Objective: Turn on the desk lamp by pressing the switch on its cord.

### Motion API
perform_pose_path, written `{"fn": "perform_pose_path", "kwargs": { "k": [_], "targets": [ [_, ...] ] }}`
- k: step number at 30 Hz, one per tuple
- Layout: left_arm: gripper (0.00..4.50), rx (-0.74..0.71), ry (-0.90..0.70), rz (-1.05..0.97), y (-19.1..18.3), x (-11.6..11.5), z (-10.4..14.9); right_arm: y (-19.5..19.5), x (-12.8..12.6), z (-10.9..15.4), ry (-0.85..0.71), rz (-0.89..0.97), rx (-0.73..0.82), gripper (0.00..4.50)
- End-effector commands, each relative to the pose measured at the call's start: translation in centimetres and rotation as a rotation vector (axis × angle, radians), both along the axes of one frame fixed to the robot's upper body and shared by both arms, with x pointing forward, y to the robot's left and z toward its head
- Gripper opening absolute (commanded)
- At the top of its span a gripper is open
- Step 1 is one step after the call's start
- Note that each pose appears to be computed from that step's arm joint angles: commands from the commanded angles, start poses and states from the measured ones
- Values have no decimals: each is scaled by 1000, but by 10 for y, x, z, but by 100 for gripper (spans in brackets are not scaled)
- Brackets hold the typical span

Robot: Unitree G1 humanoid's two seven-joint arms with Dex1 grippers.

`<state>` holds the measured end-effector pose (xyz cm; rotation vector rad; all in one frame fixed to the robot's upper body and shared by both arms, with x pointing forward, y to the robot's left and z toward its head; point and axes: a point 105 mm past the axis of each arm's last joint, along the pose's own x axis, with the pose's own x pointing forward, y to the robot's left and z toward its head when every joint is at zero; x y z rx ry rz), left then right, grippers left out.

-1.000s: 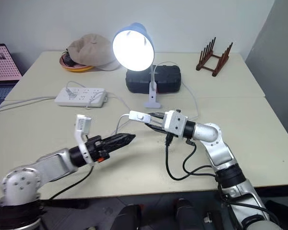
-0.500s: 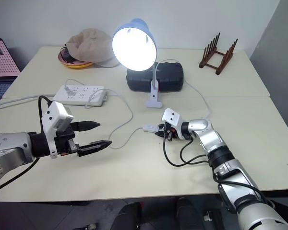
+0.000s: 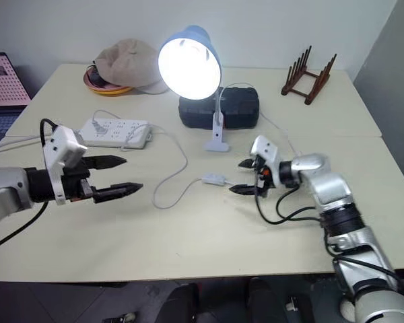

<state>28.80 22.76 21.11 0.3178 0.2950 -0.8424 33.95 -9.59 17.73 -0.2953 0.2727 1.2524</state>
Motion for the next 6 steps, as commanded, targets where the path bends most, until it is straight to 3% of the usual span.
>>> {"fn": "perform_pose_path", "kwargs": {
  "k": [1,6],
  "targets": [
    [450,20,-41,-4,10,2,16,-14,-17,28,-7,10,36,448],
    [450,4,-35,8,16,9,19,-39,-32,38,-12,-37,11,448]
  ]
}}
